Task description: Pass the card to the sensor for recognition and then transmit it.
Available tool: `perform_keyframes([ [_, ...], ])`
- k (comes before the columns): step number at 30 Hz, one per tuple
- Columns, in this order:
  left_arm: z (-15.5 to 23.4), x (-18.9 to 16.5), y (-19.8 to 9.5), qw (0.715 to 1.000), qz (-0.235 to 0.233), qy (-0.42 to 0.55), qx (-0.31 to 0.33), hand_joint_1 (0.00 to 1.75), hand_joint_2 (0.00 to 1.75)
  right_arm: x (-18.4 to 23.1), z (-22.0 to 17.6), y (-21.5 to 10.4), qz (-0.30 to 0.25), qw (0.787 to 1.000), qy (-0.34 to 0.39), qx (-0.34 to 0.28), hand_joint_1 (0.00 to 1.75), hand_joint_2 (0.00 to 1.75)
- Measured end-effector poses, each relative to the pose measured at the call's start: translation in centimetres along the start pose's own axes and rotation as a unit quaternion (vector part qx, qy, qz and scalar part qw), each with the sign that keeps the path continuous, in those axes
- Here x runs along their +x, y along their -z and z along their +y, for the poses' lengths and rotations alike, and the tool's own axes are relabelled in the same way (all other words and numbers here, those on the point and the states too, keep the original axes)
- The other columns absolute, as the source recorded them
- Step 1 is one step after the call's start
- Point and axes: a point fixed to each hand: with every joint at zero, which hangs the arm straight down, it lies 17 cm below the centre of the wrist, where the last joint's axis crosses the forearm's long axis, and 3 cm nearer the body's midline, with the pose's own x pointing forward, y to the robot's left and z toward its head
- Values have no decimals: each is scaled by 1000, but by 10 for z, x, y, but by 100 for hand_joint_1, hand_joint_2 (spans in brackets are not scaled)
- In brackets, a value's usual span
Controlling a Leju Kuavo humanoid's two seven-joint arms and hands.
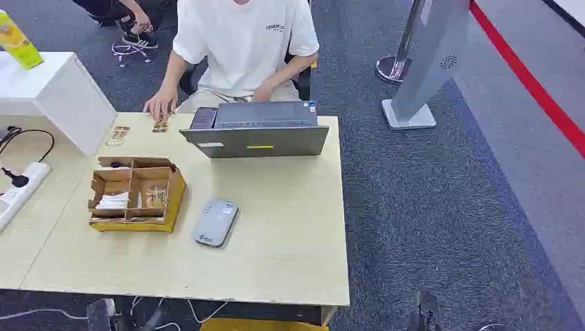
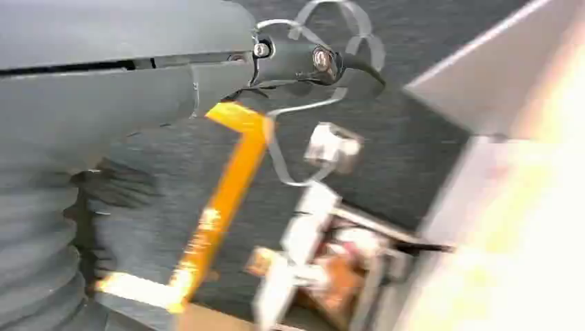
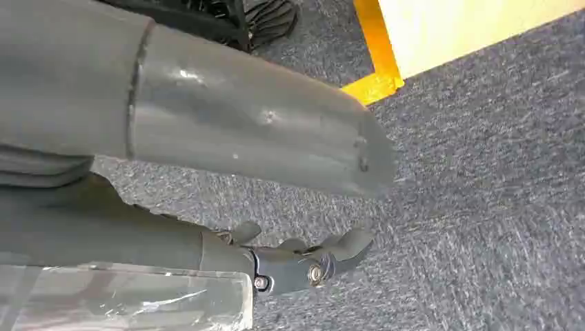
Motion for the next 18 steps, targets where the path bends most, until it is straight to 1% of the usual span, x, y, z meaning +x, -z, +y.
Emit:
perform_keyframes([
  [3, -10, 35, 6, 999, -53, -4, -11, 0, 175, 1, -1, 0, 3, 1000, 0, -4, 0, 0],
  [7, -16, 65, -1, 994, -104, -5, -19, 0, 175, 0, -4, 1, 10, 1000, 0, -11, 0, 0],
  [14, -12, 85, -28, 989, -145, -32, -11, 0, 175, 0, -7, 2, 19, 1000, 2, -20, 0, 0],
  [17, -4, 96, -38, 985, -167, -45, 3, 0, 175, -2, -10, 2, 24, 999, 4, -25, 0, 0],
  [18, -2, 102, -45, 982, -182, -51, 7, 0, 175, -3, -11, 2, 26, 999, 6, -26, 0, 0],
])
